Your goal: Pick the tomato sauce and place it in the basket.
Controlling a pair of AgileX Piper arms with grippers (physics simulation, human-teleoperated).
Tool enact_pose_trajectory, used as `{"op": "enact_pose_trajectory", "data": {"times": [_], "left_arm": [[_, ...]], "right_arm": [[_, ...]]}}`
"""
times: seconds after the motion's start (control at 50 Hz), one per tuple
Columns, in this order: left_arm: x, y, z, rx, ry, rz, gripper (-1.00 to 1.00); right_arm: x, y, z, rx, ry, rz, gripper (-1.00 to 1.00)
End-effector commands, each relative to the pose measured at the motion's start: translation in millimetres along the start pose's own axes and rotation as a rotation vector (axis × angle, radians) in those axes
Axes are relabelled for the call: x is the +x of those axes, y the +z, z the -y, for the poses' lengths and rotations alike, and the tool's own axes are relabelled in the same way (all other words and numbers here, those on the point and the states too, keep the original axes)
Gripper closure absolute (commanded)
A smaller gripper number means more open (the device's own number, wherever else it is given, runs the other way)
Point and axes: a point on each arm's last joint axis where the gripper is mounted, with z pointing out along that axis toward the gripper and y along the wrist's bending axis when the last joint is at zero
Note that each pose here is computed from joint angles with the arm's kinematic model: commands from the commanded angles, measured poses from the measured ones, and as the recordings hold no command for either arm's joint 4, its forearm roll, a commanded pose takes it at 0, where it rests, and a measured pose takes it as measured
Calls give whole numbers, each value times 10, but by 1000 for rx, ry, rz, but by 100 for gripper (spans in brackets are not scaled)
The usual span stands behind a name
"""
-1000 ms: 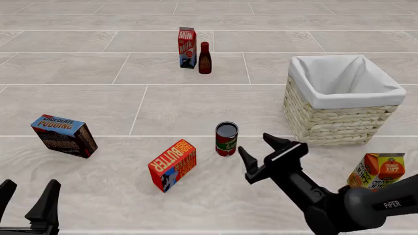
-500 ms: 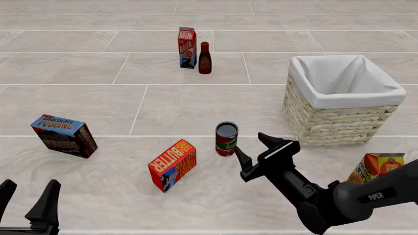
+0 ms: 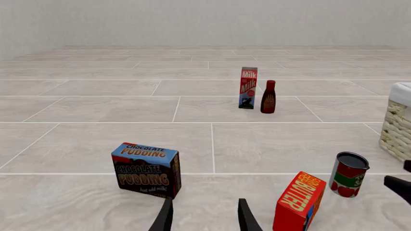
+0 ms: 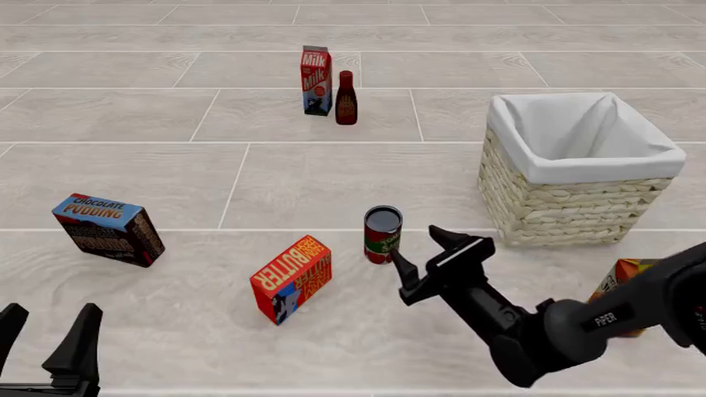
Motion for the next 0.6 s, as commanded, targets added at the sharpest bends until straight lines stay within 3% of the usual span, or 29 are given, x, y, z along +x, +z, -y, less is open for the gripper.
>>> {"op": "enact_pose_trajectory", "data": {"times": [0.02,0.6], "left_arm": [[0,0,0,0,0,0,-100],[0,0,0,0,0,0,-100]], "right_arm": [[43,66,1,1,3,-8,-100],[143,233,-31,-8,-2,-33,-100]]}}
